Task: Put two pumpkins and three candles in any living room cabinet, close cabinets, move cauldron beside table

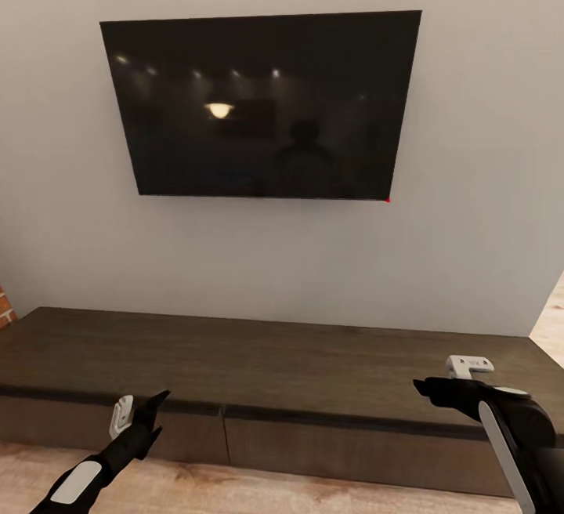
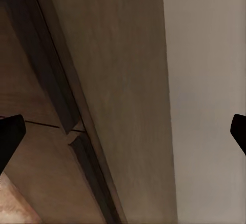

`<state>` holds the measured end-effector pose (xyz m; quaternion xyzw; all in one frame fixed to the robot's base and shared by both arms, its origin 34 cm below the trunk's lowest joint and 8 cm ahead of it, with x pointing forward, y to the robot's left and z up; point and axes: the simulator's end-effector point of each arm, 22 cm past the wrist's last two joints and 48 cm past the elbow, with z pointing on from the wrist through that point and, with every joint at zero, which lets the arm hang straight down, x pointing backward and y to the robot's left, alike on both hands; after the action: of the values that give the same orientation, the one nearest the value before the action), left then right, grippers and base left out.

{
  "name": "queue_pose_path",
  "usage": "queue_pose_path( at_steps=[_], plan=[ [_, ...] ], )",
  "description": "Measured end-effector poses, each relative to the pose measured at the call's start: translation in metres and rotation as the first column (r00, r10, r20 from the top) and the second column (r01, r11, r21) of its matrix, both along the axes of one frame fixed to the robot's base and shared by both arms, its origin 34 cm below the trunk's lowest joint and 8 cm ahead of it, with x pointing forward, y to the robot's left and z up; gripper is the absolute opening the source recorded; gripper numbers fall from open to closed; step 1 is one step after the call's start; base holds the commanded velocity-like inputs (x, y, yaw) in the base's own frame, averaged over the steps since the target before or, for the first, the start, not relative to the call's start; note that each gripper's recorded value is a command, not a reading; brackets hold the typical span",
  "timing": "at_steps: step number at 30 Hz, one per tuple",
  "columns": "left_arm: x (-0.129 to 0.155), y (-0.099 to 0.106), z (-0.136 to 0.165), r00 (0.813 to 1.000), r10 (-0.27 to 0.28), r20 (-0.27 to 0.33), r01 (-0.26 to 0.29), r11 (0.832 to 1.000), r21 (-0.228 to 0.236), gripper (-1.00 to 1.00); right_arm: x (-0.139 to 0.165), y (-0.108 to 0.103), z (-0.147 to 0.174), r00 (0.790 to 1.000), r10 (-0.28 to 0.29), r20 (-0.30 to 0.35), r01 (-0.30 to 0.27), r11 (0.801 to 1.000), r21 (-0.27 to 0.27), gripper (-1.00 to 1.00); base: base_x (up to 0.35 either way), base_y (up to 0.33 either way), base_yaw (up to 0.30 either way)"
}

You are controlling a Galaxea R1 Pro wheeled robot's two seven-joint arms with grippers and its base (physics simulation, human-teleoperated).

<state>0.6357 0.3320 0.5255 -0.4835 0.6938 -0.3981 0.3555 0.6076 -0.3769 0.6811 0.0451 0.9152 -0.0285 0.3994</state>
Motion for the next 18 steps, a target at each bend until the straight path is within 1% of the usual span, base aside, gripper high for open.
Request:
queue_pose_path(
  at_steps=[8,12,13,17,18],
  plan=[
    [-0.001,0.001,-0.001,1.000,0.002,-0.004,-0.002,1.000,-0.002,1.00,-0.002,0.002,-0.002,1.000,0.001,-0.004,-0.001,1.000,-0.002,1.00,0.000,0.000,0.000],
    [-0.010,0.002,-0.014,0.999,0.005,-0.040,-0.006,1.000,-0.010,1.00,-0.002,0.002,-0.001,1.000,0.002,-0.003,-0.002,1.000,-0.003,1.00,0.000,0.000,0.000],
    [-0.016,0.001,-0.022,0.998,0.007,-0.062,-0.008,1.000,-0.016,1.00,-0.002,0.002,0.000,1.000,0.003,-0.001,-0.003,1.000,-0.004,1.00,0.000,0.000,0.000],
    [-0.019,-0.002,-0.027,0.997,0.007,-0.077,-0.009,1.000,-0.022,1.00,-0.001,0.003,0.002,1.000,0.004,0.003,-0.004,1.000,-0.005,1.00,0.000,0.000,0.000],
    [-0.018,-0.001,-0.026,0.997,0.014,-0.072,-0.015,1.000,-0.014,1.00,-0.001,0.003,0.003,1.000,0.004,0.004,-0.004,1.000,-0.006,1.00,0.000,0.000,0.000]
  ],
)
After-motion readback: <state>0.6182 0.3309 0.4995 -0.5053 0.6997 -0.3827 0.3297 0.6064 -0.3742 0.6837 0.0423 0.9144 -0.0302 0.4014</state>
